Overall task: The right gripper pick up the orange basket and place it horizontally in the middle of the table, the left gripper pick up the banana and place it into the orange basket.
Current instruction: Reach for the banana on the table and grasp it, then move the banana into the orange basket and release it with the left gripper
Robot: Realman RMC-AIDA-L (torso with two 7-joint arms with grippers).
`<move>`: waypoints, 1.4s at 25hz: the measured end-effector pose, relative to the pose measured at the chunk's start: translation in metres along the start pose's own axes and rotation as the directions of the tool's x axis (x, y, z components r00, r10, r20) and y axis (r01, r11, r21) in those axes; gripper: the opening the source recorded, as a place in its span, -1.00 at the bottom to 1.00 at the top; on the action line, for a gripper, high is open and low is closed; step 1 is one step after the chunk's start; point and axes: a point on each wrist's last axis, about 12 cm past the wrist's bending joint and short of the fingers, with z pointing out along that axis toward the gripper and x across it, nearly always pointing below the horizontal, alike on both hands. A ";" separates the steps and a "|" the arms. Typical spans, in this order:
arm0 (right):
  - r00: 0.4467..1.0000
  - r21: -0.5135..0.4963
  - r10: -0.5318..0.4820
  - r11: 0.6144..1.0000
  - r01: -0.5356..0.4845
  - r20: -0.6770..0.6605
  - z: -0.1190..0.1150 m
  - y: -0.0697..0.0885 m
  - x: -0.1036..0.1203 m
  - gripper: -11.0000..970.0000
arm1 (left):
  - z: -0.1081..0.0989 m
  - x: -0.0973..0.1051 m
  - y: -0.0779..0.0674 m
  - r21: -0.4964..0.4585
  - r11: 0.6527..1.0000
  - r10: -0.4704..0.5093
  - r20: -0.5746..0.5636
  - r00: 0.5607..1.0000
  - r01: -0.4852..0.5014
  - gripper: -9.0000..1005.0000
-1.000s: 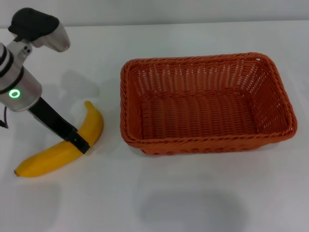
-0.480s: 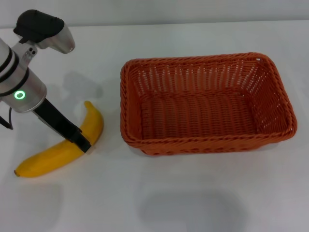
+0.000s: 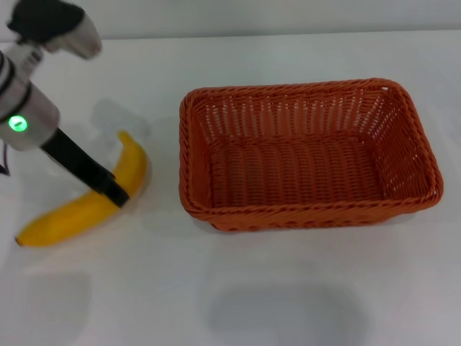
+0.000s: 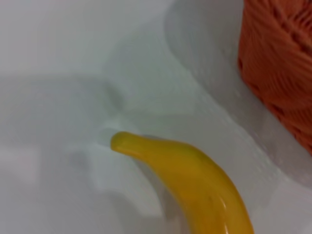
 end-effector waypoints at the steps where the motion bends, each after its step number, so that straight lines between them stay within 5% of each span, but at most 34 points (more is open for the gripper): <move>1: 1.000 0.000 0.001 1.000 -0.001 -0.001 0.000 0.000 0.000 0.75 | -0.007 0.000 0.001 -0.009 1.000 0.003 0.005 1.000 -0.003 0.01; 8: 1.000 -0.003 -0.004 1.000 0.004 0.009 0.002 -0.001 -0.005 0.76 | -0.086 -0.011 -0.002 -0.131 0.988 0.091 0.068 0.994 -0.082 0.03; 13: 1.000 -0.021 -0.014 1.000 0.014 0.016 0.009 0.002 -0.010 0.75 | -0.123 -0.049 -0.026 -0.142 0.970 0.213 0.098 0.972 -0.198 0.05; 16: 1.000 -0.040 -0.022 0.999 0.022 0.015 0.017 0.005 -0.012 0.75 | -0.121 -0.075 -0.041 -0.113 0.961 0.265 0.102 0.959 -0.254 0.06; 21: 0.999 -0.079 -0.044 0.996 0.044 0.009 0.034 0.011 -0.020 0.75 | -0.092 -0.127 -0.087 -0.034 0.924 0.383 0.102 0.918 -0.382 0.07; 26: 0.998 -0.112 -0.068 0.991 0.068 0.005 0.046 0.015 -0.027 0.75 | -0.079 -0.147 -0.116 -0.026 0.893 0.449 0.128 0.884 -0.450 0.09; 28: 0.997 -0.118 -0.072 0.990 0.072 0.003 0.048 0.016 -0.028 0.75 | -0.067 -0.162 -0.143 -0.004 0.866 0.493 0.164 0.854 -0.500 0.09; 35: 0.996 -0.120 -0.085 0.989 0.084 0.001 0.047 0.016 -0.028 0.76 | -0.044 -0.171 -0.166 0.002 0.851 0.519 0.161 0.840 -0.526 0.12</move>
